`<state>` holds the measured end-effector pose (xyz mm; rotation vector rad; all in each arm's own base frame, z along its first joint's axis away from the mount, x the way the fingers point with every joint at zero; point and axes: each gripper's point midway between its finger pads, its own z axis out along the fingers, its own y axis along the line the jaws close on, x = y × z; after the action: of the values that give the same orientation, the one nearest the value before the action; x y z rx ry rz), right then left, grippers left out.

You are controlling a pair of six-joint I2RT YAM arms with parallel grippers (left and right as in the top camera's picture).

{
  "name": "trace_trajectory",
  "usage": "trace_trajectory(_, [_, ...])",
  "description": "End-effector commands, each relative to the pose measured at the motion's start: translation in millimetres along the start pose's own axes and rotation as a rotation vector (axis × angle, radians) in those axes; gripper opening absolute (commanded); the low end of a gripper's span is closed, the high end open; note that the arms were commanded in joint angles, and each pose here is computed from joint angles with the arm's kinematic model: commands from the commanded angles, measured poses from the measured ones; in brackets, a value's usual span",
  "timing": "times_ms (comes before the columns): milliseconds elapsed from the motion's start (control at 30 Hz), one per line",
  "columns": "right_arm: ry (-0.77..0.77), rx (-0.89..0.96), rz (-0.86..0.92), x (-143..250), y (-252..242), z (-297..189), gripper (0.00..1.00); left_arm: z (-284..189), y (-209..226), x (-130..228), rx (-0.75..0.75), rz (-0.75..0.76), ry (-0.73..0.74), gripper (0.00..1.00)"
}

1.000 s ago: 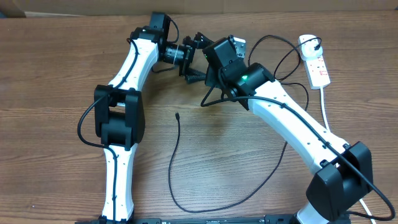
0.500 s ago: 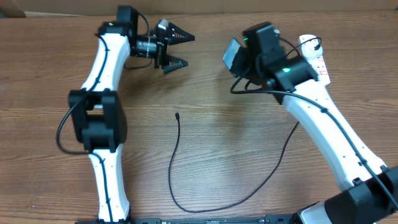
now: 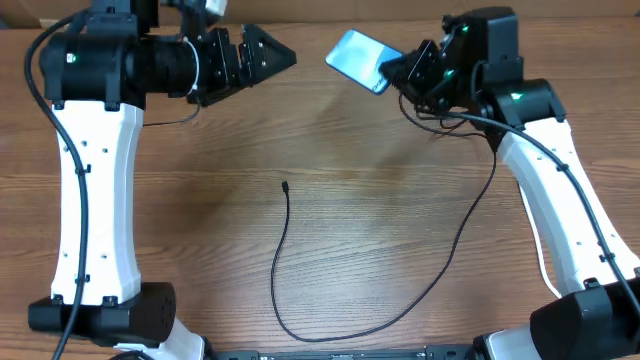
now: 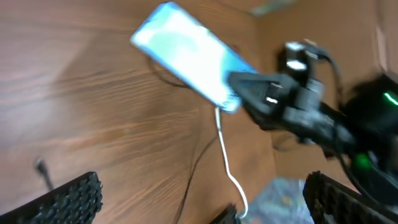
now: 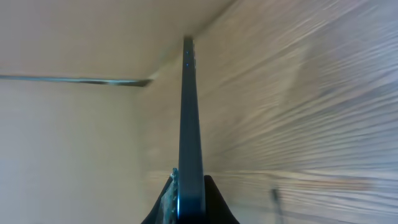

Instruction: Plug charger to phone and switch on socket

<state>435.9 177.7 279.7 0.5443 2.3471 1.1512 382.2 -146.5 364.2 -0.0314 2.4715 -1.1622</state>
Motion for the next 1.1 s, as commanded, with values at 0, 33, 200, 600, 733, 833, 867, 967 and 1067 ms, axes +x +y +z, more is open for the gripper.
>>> trace_trajectory(0, [0.053, -0.174, 0.095, 4.8, 45.9, -18.2, 0.04, 19.5, 26.4, -3.5, -0.133, -0.232, -0.008, 1.00])
trace_trajectory(33, [0.059, -0.195, 0.105, 4.9, 51.1, -18.9, 0.04, 23.4, 26.0, -2.9, -0.132, -0.258, -0.002, 1.00])
trace_trajectory(200, [0.082, -0.271, 0.206, 2.6, 69.8, -23.1, 0.04, 46.7, 22.5, -12.9, -0.107, -0.405, -0.012, 1.00])
trace_trajectory(600, [0.188, -0.361, 0.319, 29.0, 107.3, -20.3, 0.04, 57.5, 14.5, -37.2, -0.024, -0.733, -0.070, 1.00])
trace_trajectory(733, [0.226, -0.381, 0.356, 41.1, 119.5, -18.5, 0.03, 57.0, 4.7, -47.9, 0.028, -0.688, -0.089, 1.00])
trace_trajectory(833, [0.246, -0.386, 0.399, 45.2, 124.4, -18.1, 0.03, 57.0, 1.7, -48.0, 0.043, -0.691, -0.082, 0.97])
trace_trajectory(867, [0.248, -0.389, 0.401, 46.2, 125.8, -18.0, 0.03, 57.0, 1.4, -47.8, 0.044, -0.692, -0.080, 0.95])
trace_trajectory(967, [0.254, -0.390, 0.422, 46.5, 127.0, -18.2, 0.04, 57.0, -1.9, -46.0, 0.059, -0.713, -0.063, 0.90])
trace_trajectory(1067, [0.250, -0.389, 0.425, 45.9, 126.6, -17.8, 0.03, 57.0, -2.5, -45.9, 0.062, -0.714, -0.061, 0.89])
